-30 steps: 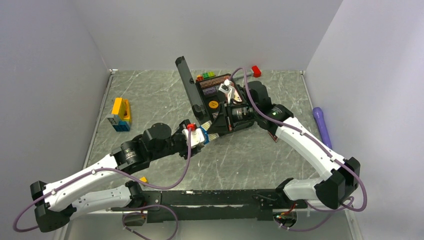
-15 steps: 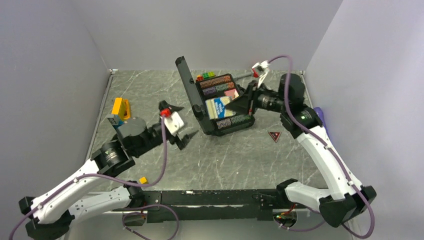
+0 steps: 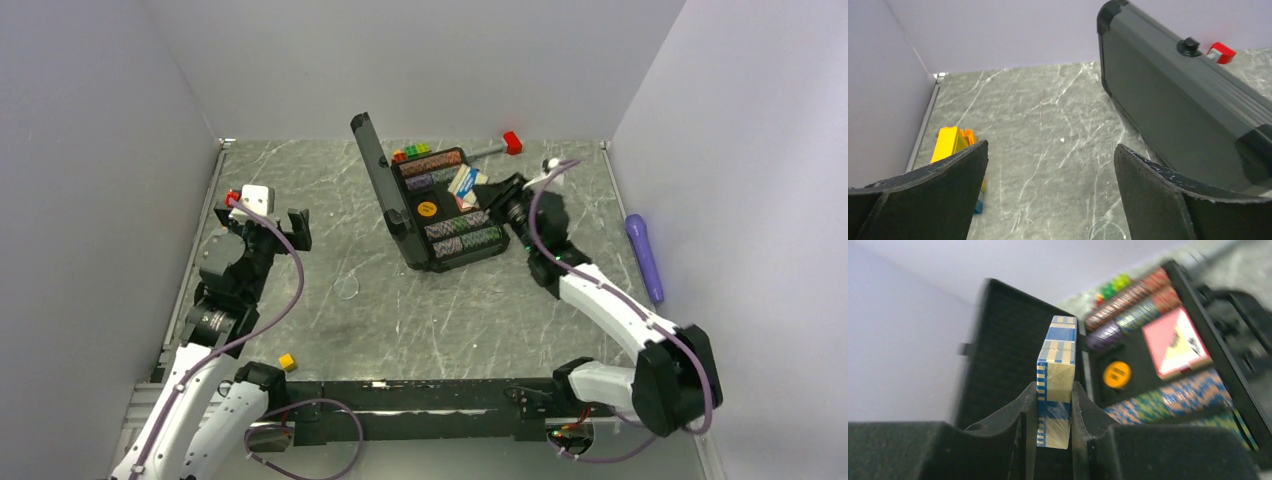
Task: Pack up texas hold em set
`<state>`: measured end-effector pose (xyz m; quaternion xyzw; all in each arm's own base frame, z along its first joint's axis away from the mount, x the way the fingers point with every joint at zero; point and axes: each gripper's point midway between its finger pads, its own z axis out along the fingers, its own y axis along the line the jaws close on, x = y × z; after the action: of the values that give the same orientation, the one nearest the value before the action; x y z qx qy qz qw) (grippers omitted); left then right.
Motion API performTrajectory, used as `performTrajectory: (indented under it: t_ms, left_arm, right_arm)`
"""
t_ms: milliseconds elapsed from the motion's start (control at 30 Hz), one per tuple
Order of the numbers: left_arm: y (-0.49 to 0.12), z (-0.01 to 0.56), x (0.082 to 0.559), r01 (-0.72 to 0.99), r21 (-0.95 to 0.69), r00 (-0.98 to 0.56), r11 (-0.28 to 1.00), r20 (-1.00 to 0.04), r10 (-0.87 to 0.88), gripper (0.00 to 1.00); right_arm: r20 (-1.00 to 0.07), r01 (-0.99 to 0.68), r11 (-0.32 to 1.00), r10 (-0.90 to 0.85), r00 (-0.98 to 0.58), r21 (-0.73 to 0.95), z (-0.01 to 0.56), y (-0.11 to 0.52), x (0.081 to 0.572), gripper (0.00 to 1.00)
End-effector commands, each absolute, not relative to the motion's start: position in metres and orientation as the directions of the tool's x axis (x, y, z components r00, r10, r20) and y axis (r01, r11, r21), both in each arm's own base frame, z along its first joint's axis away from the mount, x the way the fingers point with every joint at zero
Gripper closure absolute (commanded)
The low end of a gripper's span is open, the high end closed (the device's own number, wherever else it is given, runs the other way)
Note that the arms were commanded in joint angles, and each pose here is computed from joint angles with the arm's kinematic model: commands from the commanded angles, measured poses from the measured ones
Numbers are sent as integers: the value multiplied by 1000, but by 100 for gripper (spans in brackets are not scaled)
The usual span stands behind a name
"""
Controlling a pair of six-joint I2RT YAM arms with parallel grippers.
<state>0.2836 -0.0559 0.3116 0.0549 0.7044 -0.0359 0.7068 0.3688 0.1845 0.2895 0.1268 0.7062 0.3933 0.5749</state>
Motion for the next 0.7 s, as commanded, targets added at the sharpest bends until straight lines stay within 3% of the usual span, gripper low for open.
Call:
performTrajectory:
  t_ms: [0, 400, 667]
  left_arm:
    - [-49, 327, 293, 89, -83, 58, 993, -994, -88, 1]
    - [-57, 311, 304, 111, -85, -17, 990, -996, -83, 1]
    - [-56, 310, 304, 110, -73, -23, 991, -997, -71, 1]
  right_arm:
    - [-589, -203, 577, 808, 6, 791, 312, 164, 389, 100]
    - [-429, -77, 424, 900, -70, 902, 227, 204, 424, 100]
    - [-427, -43, 425, 897, -118, 904, 198, 238, 437, 100]
